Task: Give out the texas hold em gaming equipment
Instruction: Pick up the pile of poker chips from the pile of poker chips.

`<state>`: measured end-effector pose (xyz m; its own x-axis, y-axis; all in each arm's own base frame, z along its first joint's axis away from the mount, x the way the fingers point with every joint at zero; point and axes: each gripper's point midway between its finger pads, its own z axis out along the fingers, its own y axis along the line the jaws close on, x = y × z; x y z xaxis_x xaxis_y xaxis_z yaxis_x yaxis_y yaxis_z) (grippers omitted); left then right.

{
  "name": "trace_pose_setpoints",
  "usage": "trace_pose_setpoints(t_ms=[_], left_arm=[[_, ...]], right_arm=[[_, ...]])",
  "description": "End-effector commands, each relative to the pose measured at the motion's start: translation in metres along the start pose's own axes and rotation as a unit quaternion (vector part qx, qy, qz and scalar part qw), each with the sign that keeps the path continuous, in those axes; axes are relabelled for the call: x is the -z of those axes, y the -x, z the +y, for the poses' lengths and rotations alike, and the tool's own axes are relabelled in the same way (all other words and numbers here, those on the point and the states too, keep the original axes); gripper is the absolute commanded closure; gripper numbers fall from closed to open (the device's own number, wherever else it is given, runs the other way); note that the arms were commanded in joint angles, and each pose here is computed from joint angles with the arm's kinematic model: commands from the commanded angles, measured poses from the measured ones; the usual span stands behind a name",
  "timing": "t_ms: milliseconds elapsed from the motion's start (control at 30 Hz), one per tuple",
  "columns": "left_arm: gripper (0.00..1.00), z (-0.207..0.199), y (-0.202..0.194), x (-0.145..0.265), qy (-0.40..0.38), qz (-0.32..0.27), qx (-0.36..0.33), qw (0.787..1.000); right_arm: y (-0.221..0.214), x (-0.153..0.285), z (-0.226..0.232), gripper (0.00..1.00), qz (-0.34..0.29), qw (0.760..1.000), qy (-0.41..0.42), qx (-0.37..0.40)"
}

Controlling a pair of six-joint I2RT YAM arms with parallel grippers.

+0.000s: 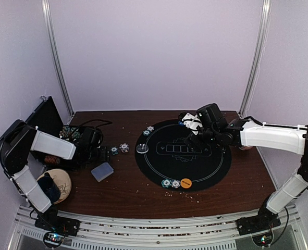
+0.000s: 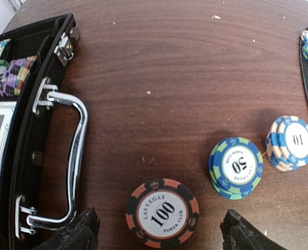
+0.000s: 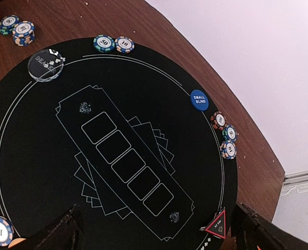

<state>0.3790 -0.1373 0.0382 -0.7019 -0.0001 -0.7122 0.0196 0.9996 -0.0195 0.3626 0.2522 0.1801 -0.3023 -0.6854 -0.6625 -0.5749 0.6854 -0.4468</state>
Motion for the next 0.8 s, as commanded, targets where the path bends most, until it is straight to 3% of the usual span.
trace_pose_setpoints(t_ms=[0,767], left_arm=[[0.18,-0.0026,0.0265,-0.0025,-0.001,-0.039,0.000,0.999],[0.25,-0.0072,0.0238,-0.0079,-0.022,-0.034,-0.001,0.999]], right_arm=[[-0.0029,-0.0042,0.0034,0.00,0.007,1.000,-0.006,-0.002],[-0.0072,-0.0092,0.0059,0.00,0.016,1.000,-0.006,0.002]])
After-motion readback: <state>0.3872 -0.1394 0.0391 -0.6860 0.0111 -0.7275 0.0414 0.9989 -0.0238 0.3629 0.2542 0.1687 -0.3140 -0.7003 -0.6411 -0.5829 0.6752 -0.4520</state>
